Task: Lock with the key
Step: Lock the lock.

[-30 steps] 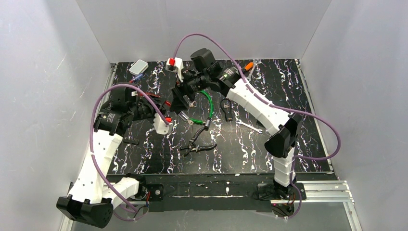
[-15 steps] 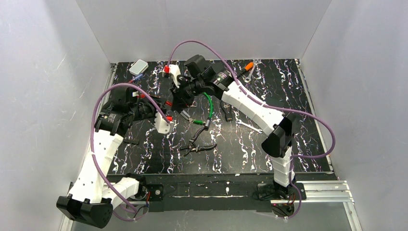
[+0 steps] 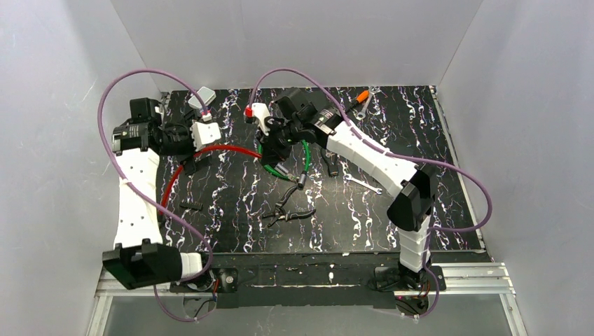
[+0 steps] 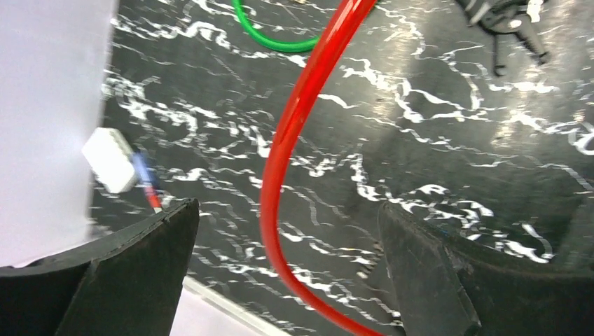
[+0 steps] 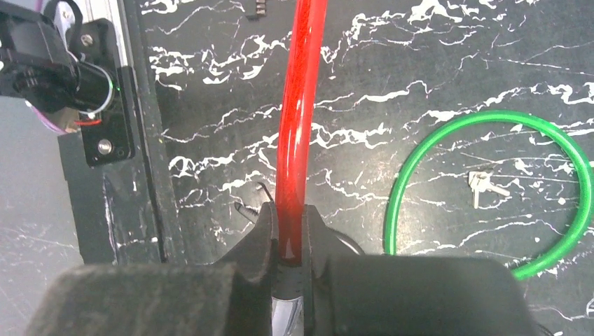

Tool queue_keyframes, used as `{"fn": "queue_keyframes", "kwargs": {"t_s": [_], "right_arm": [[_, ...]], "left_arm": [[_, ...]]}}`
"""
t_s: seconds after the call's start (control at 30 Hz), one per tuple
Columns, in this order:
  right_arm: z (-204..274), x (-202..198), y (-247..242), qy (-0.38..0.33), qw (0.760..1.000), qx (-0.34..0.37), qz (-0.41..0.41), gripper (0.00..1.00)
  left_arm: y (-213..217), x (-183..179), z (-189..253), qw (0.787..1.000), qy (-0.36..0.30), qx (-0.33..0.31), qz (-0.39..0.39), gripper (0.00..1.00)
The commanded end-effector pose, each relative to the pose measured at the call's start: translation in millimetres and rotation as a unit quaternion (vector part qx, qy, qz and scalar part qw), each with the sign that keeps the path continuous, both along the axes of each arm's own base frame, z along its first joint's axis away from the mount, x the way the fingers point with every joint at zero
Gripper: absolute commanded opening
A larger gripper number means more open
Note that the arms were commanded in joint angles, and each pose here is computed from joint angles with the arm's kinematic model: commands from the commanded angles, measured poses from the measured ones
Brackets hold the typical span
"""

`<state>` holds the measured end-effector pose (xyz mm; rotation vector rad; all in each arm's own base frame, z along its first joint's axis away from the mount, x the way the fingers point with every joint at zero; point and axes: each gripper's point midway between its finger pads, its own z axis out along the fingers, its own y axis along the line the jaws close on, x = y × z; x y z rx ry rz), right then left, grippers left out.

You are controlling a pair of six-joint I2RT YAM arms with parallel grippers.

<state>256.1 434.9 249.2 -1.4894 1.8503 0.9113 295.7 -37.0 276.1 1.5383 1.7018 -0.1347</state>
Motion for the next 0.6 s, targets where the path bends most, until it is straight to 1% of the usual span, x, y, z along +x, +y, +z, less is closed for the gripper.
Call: {"fn": "queue_keyframes", "kwargs": {"t_s": [0.0,0.17,0.23,0.3,0.37,0.43,0.5,0.53,0.57], "right_arm": [[52.9,-3.9,-5.7,-0.073,0.995,0.061,0.023,0.01],[55.3,-6.8,-8.2,-0.087,0.993,0.067,0.034,0.01],[57.6,-9.8,-9.3,-0.093,0.992,0.072,0.045,0.01],[59.2,-12.9,-10.5,-0.1,0.99,0.078,0.054,0.01],[63.1,-13.8,-11.8,-0.115,0.988,0.089,0.058,0.01],[65.0,-11.7,-14.9,-0.127,0.986,0.092,0.051,0.01],[66.3,-6.1,-17.8,-0.133,0.986,0.096,0.038,0.01],[67.4,-1.3,-19.8,-0.133,0.986,0.1,0.028,0.01],[69.7,4.4,-22.2,-0.132,0.985,0.107,0.016,0.01]], "left_arm": [[-8.9,-23.2,-15.2,0.993,0.087,-0.085,0.003,0.98],[2.7,1.8,-32.0,0.984,0.109,-0.131,0.045,0.97],[7.9,11.7,-36.3,0.981,0.115,-0.147,0.059,0.9],[11.3,19.3,-38.9,0.976,0.123,-0.168,0.071,0.81],[10.9,20.0,-39.9,0.971,0.132,-0.183,0.077,0.65],[6.7,15.8,-30.8,0.968,0.13,-0.199,0.078,0.42],[-0.2,8.1,-11.1,0.967,0.114,-0.215,0.078,0.16],[-3.7,3.9,0.6,0.966,0.105,-0.224,0.08,0.05],[-7.1,0.0,14.0,0.963,0.098,-0.234,0.086,0.0]]}}
